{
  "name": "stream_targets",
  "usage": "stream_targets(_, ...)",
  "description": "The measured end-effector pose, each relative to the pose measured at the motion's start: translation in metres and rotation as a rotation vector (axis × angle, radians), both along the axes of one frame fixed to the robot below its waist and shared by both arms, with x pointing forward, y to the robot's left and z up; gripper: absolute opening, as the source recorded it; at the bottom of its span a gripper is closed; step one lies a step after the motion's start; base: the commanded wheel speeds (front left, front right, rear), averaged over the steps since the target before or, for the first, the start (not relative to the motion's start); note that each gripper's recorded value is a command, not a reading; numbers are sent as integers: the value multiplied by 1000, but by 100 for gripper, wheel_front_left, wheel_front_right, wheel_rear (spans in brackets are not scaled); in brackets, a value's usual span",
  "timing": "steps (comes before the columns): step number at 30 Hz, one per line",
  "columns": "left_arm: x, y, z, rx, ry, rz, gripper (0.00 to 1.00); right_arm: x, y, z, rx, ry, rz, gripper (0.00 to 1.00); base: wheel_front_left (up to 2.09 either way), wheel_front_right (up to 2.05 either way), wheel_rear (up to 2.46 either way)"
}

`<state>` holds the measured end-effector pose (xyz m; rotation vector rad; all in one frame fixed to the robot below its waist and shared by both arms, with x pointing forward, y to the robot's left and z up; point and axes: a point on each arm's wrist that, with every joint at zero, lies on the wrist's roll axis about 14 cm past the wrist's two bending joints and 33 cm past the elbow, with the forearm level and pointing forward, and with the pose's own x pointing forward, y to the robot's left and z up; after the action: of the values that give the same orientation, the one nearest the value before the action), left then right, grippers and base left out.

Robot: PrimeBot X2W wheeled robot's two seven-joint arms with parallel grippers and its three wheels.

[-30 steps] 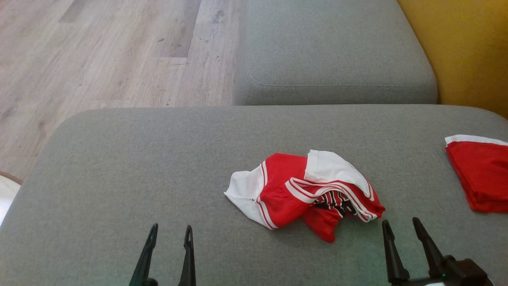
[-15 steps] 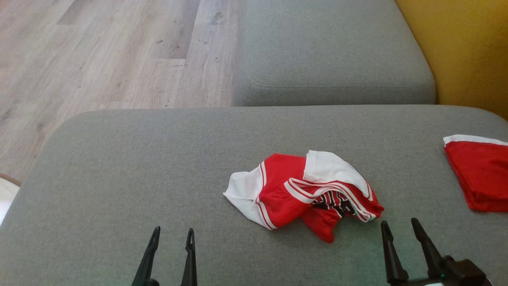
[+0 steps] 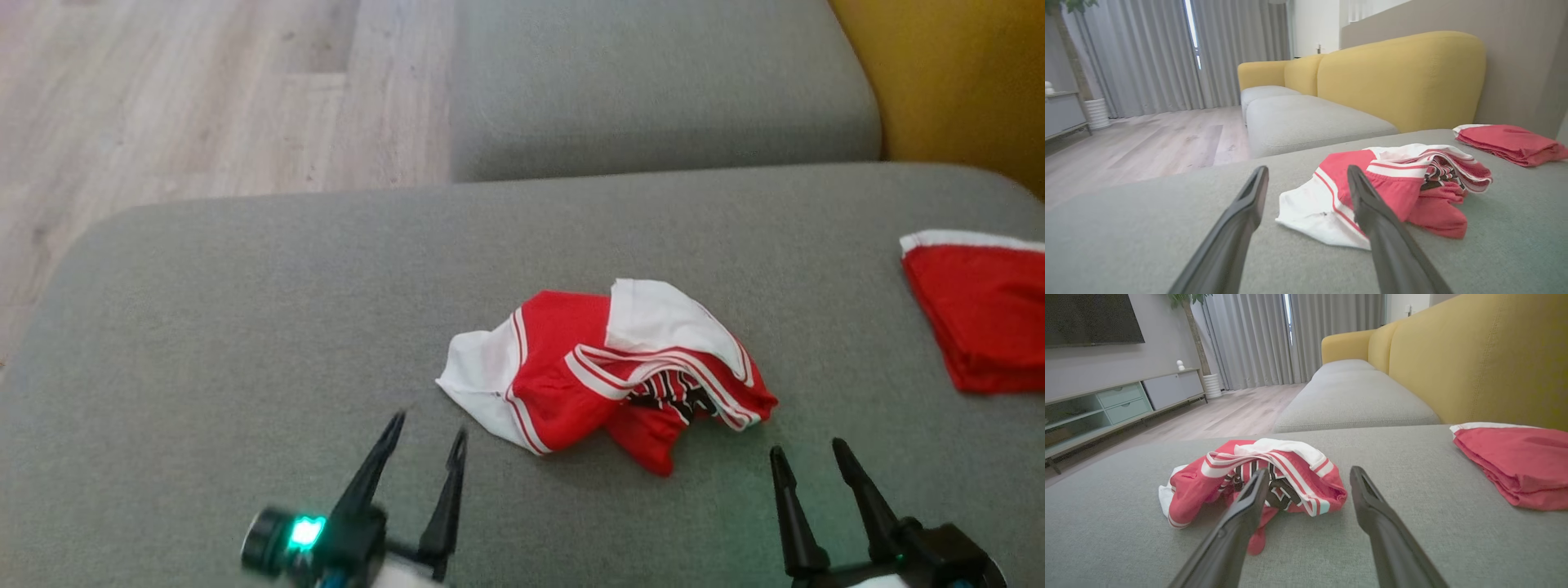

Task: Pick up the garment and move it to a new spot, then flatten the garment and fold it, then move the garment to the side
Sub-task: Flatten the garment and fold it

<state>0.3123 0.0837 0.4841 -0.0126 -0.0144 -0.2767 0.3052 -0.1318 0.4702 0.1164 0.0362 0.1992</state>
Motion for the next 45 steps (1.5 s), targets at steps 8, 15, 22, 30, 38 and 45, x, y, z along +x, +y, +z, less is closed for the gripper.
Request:
stream_targets(8, 48, -59, 4, 86, -15, -273, 100, 9, -10, -7, -26, 24, -8, 100, 0, 0, 0)
stream_targets(15, 78, -96, -17, 171, 44, -425, 100, 19, -21, -11, -38, 40, -29, 100, 0, 0, 0)
stream_targets(22, 78, -126, -67, 232, 201, -567, 100, 19, -41, -18, -64, 69, -78, 100, 0, 0, 0)
stream_targets(30, 67, -151, -75, 227, 240, -679, 39, 17, -49, -19, -65, 76, -108, 100, 0, 0, 0)
stream_targets(38, 29, -181, -56, 193, 207, -830, 0, 9, -51, -10, -53, 45, -127, 100, 0, 0, 0)
stream_targets(45, 8, -216, -2, 48, 143, -945, 0, 0, -51, 3, -24, 0, -155, 100, 0, 0, 0)
